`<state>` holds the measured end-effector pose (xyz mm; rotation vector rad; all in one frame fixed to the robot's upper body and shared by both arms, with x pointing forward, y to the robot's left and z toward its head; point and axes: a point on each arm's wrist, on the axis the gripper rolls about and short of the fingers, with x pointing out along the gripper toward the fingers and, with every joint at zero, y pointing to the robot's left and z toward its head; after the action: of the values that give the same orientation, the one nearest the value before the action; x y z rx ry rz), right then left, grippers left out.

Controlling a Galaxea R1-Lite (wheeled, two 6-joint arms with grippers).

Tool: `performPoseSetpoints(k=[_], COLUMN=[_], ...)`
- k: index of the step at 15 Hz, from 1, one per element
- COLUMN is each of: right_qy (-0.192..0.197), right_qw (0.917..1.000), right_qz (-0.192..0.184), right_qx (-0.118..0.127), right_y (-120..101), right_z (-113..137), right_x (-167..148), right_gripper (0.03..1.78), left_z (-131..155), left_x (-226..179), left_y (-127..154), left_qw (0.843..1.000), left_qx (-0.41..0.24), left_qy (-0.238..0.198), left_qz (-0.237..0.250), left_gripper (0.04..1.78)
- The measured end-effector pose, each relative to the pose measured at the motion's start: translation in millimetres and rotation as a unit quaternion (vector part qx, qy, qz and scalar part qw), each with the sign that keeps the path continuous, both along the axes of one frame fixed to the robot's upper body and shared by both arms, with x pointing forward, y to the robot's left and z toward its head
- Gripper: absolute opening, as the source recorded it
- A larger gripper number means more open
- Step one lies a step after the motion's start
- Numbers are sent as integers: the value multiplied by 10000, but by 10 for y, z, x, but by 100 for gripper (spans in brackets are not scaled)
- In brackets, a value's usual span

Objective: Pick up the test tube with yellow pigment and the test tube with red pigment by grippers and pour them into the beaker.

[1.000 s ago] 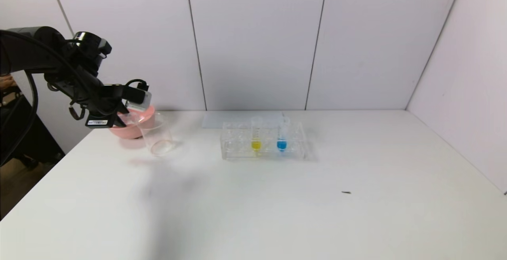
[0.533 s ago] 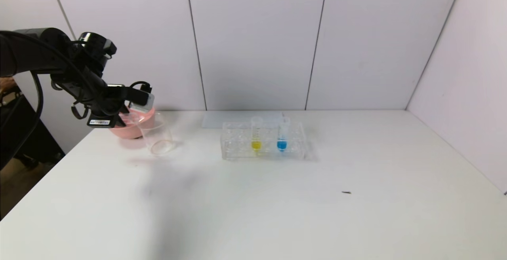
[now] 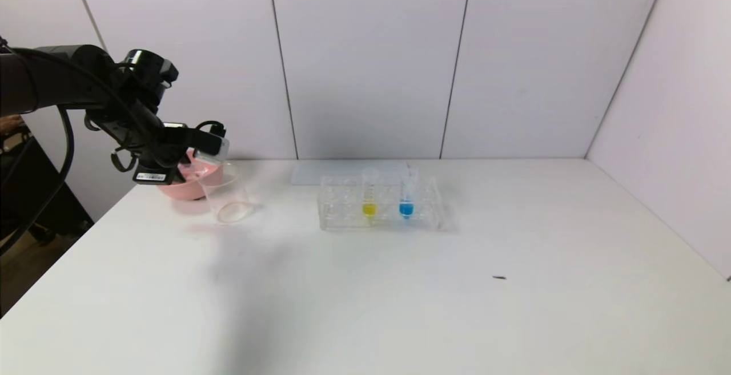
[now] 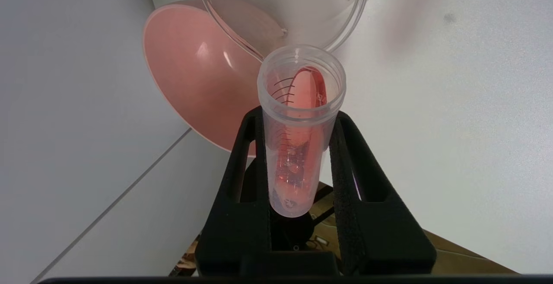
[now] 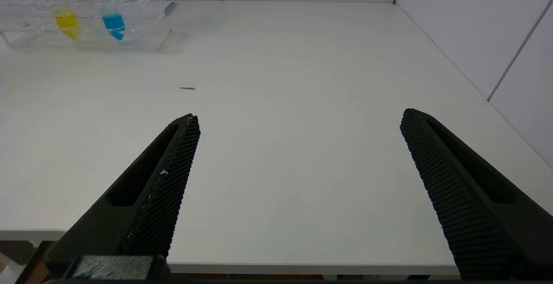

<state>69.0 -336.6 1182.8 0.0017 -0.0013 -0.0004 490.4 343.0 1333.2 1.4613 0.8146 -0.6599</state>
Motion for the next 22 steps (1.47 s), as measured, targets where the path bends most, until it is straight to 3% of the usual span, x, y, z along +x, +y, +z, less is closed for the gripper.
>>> performPoseSetpoints(k=[22], right_qy=[2], right_qw=[10000], right_qz=[-2], right_qx=[0], right_y=[0], right_z=[-1], right_x=[0], right_gripper=[170], left_z=[-51], left_x=[81], left_y=[-104], left_qw=[9995], left_qx=[296], left_qy=[-123], left_qz=[73], left_gripper=[43])
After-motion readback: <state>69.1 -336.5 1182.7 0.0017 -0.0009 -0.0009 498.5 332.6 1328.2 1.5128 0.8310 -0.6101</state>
